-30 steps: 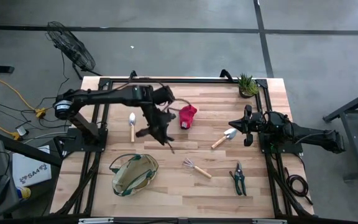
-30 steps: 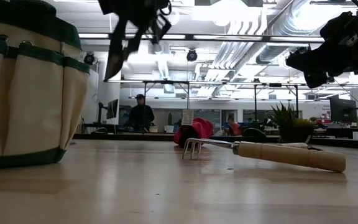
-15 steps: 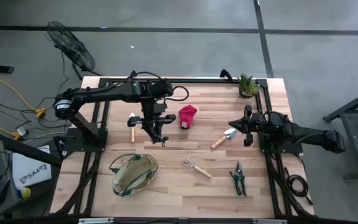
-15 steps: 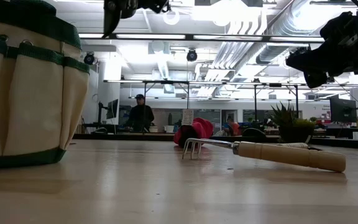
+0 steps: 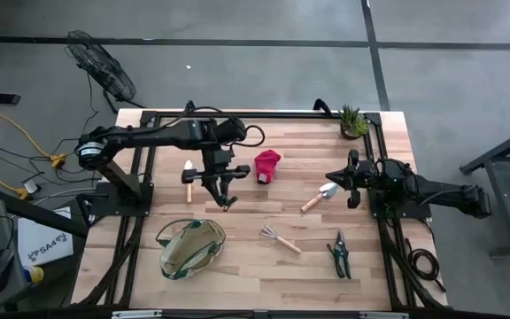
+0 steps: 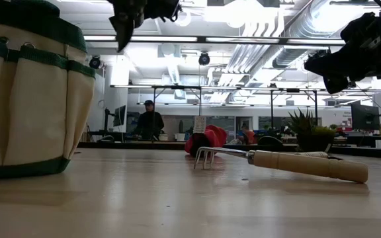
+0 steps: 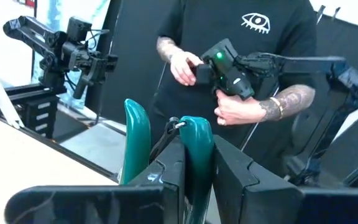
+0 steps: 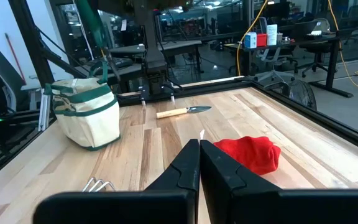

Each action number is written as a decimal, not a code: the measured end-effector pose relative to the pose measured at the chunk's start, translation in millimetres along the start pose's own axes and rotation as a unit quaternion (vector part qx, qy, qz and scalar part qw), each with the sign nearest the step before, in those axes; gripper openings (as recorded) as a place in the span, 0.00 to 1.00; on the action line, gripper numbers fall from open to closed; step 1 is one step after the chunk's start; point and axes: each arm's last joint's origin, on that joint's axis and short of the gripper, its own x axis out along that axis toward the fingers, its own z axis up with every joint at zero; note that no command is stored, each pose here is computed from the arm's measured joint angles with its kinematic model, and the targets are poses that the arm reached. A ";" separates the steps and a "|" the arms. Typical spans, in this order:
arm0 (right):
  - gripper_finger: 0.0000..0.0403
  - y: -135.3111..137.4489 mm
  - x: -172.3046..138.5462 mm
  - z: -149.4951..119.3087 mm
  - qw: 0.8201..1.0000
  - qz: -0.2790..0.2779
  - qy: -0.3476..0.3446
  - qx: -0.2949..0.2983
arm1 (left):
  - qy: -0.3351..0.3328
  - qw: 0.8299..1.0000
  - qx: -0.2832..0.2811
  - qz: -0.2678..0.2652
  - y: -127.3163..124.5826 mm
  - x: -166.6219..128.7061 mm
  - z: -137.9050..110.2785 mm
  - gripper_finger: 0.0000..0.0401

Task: Pick & Place Garden tools in Gardening bag
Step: Put the left shear scissor into the gardening bag

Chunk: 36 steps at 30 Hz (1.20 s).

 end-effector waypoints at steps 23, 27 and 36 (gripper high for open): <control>0.01 0.0 0.0 0.0 1.000 0.000 0.000 0.000 | 0.019 0.997 0.005 -0.079 11.0 52.1 -35.1 0.11; 0.01 0.0 0.0 -0.1 1.000 0.000 0.000 0.000 | 0.023 0.996 -0.016 -0.083 11.3 56.2 -37.1 0.11; 0.01 0.0 0.0 0.0 1.000 0.000 0.000 0.000 | 0.026 0.995 -0.038 -0.085 9.2 57.7 -38.7 0.11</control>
